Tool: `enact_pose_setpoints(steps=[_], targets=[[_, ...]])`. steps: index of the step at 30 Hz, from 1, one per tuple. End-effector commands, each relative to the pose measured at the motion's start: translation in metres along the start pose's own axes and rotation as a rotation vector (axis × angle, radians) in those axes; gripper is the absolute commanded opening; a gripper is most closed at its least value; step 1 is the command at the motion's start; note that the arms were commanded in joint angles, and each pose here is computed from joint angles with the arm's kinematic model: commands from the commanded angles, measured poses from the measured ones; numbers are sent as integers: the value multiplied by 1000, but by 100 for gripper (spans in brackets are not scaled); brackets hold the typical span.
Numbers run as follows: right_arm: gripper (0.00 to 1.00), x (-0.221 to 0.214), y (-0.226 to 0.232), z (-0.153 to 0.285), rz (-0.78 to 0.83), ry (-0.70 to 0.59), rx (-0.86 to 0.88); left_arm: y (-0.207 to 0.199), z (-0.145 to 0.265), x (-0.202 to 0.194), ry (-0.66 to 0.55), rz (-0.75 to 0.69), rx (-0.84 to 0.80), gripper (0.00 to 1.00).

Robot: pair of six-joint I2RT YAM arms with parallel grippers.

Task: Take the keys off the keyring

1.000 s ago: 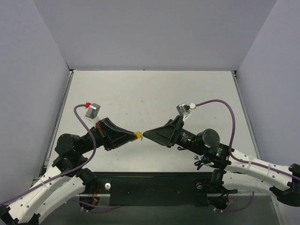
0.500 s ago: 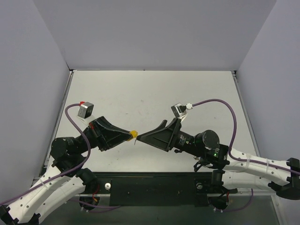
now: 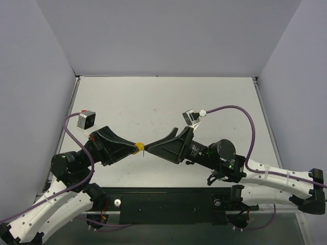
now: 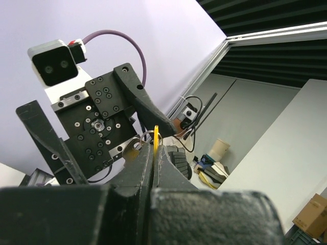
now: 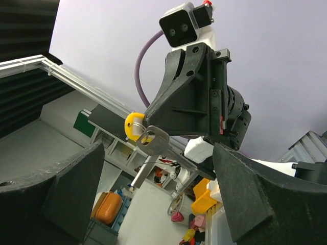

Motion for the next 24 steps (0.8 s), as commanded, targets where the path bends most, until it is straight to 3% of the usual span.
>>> enact_pose_setpoints(steps=[1, 12, 24], targets=[[82, 5, 33, -10, 22, -18, 155, -24, -4, 13, -54, -25, -107, 0], [81, -1, 52, -35, -118, 19, 393, -27, -4, 17, -106, -29, -127, 0], [77, -11, 63, -32, -129, 32, 391, -36, -4, 23, -117, -90, -81, 0]])
Point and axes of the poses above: each gripper's point midway between its finger pads, its own z axis back along the fingers, its own y axis along the line the jaws close on, x = y × z, the point moved 9 cm from there along z, back along the fingers, and after that the axes turned 11 degrees about -z, right-handed, at the moved point
